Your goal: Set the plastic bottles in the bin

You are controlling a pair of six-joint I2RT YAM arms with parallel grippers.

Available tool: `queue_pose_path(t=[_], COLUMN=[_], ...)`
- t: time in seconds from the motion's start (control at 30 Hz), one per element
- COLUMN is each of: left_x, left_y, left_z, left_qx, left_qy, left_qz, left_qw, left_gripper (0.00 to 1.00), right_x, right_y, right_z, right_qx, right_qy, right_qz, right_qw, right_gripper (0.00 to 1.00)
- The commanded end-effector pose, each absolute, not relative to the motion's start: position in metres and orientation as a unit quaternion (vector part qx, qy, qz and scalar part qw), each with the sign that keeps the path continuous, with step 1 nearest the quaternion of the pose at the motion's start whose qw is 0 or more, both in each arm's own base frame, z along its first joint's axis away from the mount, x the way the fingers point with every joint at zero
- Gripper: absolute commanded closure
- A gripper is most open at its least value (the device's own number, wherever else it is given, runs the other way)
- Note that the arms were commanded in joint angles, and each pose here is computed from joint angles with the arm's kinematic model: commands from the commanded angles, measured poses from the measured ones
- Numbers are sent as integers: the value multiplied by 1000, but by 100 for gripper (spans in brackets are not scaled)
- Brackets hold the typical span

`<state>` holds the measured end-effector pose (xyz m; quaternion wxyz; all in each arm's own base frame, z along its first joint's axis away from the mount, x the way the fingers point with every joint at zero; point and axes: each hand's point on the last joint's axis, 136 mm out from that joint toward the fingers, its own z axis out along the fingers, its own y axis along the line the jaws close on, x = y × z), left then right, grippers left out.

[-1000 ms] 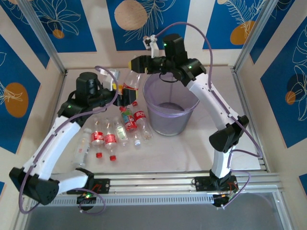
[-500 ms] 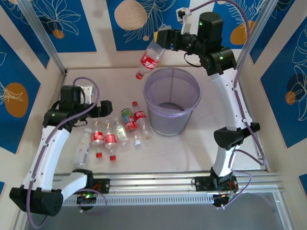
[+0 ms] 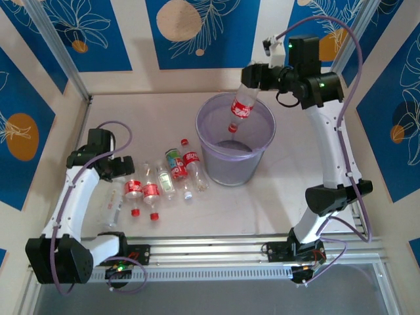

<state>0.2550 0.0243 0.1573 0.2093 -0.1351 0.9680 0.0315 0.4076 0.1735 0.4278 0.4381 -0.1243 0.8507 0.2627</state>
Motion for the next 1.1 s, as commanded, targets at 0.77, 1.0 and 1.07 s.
queue_pose_path(t=[0.77, 1.0, 1.07], left_x=[238, 229, 227], left_y=[39, 40, 41], left_z=[93, 72, 69], left_qx=[-242, -255, -257], left_qy=[968, 966, 965], left_qz=[15, 16, 17], left_qw=[66, 40, 37], left_gripper=[0, 0, 0], right_x=[391, 392, 392], right_y=[194, 194, 196], right_z=[283, 288, 295], right_qx=[-127, -135, -140], right_qy=[899, 888, 882], right_qz=[288, 305, 312], right_qw=[306, 316, 324], right_gripper=[38, 25, 23])
